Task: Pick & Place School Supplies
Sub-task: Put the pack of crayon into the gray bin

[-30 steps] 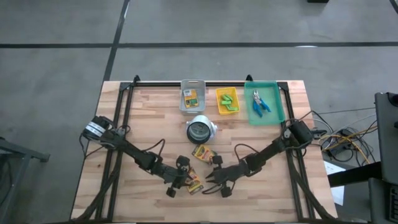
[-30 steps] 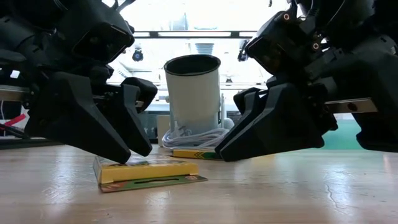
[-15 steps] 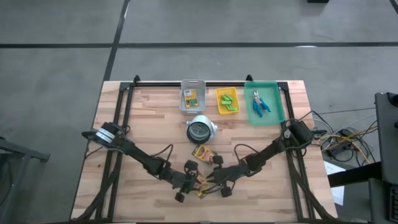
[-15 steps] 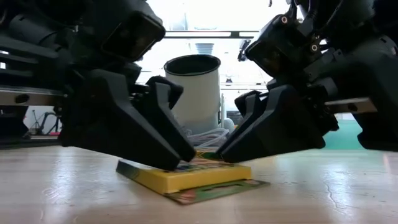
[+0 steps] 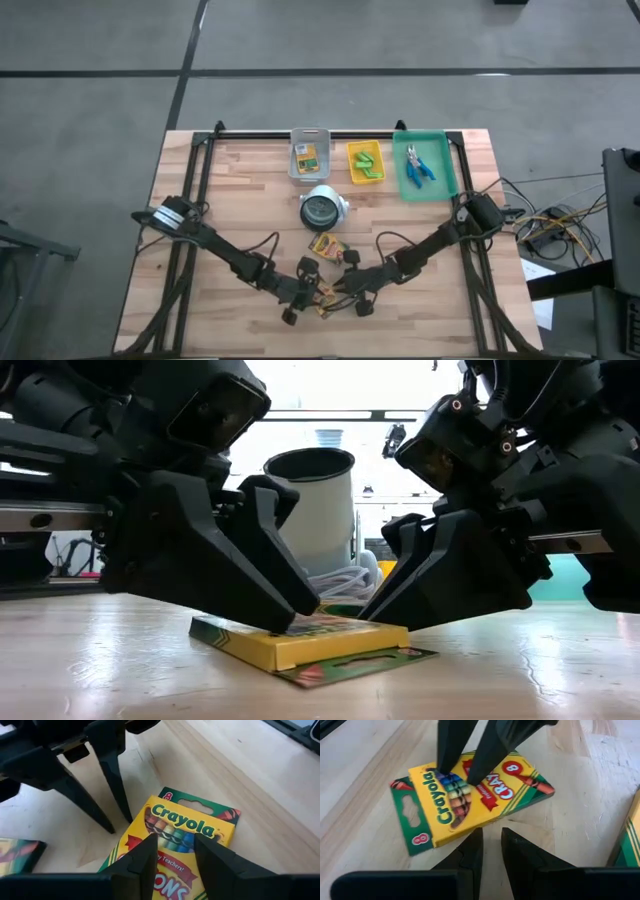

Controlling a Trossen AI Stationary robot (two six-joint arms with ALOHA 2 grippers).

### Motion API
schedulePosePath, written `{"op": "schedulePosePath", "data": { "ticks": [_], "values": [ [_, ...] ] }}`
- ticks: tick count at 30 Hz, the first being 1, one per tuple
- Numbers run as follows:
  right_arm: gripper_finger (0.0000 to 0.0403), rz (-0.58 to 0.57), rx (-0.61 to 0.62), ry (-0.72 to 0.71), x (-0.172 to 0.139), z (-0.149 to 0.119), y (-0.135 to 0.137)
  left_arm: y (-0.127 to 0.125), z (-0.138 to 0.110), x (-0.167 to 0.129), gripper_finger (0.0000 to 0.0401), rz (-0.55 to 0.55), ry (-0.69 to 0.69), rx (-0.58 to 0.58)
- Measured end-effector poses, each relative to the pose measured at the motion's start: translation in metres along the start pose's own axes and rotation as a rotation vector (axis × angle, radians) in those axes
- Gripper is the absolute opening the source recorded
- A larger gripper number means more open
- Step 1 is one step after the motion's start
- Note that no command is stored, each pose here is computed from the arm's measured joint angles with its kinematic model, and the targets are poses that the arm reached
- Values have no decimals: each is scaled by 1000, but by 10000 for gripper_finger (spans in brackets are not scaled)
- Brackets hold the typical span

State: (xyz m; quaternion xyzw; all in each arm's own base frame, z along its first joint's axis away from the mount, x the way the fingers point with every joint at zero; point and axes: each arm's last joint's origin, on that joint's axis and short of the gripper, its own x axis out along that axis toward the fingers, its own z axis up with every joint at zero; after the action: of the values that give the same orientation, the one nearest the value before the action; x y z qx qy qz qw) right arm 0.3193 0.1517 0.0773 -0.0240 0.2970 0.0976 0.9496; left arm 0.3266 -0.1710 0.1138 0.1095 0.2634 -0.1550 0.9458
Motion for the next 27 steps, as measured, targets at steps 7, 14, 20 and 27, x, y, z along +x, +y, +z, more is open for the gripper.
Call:
{"op": "schedulePosePath", "data": {
  "ticks": [7,14,20,27],
  "values": [
    [68,1,-3,3,1,2,0,7,25,-24,135,61,-51,-31],
    [68,4,-3,-1,2,5,1,10,43,-51,135,43,-51,-286],
    [68,5,-4,-5,2,6,2,-4,24,-60,135,55,159,-602],
    [68,3,-2,-17,2,7,2,-22,13,-56,135,51,222,-713]
  ]
}}
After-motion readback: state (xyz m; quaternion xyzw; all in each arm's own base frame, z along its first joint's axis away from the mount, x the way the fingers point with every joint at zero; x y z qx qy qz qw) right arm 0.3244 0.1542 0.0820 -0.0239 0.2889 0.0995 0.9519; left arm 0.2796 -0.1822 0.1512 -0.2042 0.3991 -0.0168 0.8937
